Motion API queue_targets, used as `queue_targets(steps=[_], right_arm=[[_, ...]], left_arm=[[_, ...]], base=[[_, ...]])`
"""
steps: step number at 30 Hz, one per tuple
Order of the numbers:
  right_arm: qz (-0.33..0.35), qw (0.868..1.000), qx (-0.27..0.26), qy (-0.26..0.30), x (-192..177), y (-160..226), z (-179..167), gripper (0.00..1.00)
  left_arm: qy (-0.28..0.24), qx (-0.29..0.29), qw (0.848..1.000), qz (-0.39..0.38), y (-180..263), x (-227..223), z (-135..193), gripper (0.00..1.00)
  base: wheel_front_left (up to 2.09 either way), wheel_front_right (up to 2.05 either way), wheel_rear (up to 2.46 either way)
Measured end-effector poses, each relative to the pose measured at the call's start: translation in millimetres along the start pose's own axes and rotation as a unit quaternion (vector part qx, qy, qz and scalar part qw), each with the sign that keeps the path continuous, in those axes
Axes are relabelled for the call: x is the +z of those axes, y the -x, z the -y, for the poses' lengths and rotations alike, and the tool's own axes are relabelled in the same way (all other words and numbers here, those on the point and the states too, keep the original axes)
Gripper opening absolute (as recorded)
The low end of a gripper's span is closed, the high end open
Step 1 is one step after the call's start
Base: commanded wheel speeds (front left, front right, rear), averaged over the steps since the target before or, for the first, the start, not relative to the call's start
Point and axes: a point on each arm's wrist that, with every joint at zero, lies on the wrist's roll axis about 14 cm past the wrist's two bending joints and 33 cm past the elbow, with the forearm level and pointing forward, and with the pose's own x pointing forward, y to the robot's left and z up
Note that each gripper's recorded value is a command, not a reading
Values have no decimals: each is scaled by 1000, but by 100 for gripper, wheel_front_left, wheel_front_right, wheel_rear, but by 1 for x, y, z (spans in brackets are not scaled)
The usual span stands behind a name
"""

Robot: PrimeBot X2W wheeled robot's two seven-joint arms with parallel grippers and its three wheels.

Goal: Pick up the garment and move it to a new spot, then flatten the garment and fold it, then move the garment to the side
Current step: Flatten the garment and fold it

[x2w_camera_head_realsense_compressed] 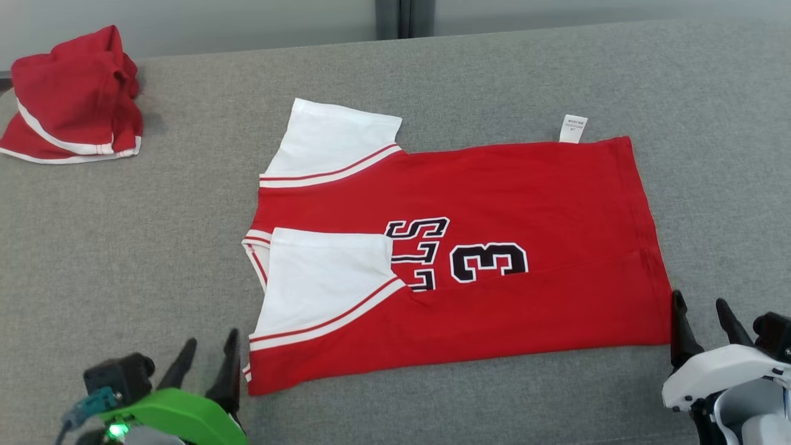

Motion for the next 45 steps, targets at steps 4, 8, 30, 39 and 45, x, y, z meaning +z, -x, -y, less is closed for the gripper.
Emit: queue_targets(steps=[4,8,30,39,45], right_arm=[[32,999,8,11,22,-10,-7,100],[56,998,29,25,41,-24,-24,100],[87,989,89,82,62,-111,-73,100],[83,989,66,101,58,-118,-52,100],[84,989,60,107,58,-120,-47,100]], left_arm=[[-67,-26,997,43,-22,50,7,100],[-134,-75,985,74,-52,100,32,100],[-261,-140,947,-125,-238,97,57,100],[-237,-148,943,-181,-265,67,47,100],[-239,-149,944,-174,-273,68,47,100]], base=[[0,0,0],[0,0,0],[0,0,0],[0,0,0],[0,0,0]])
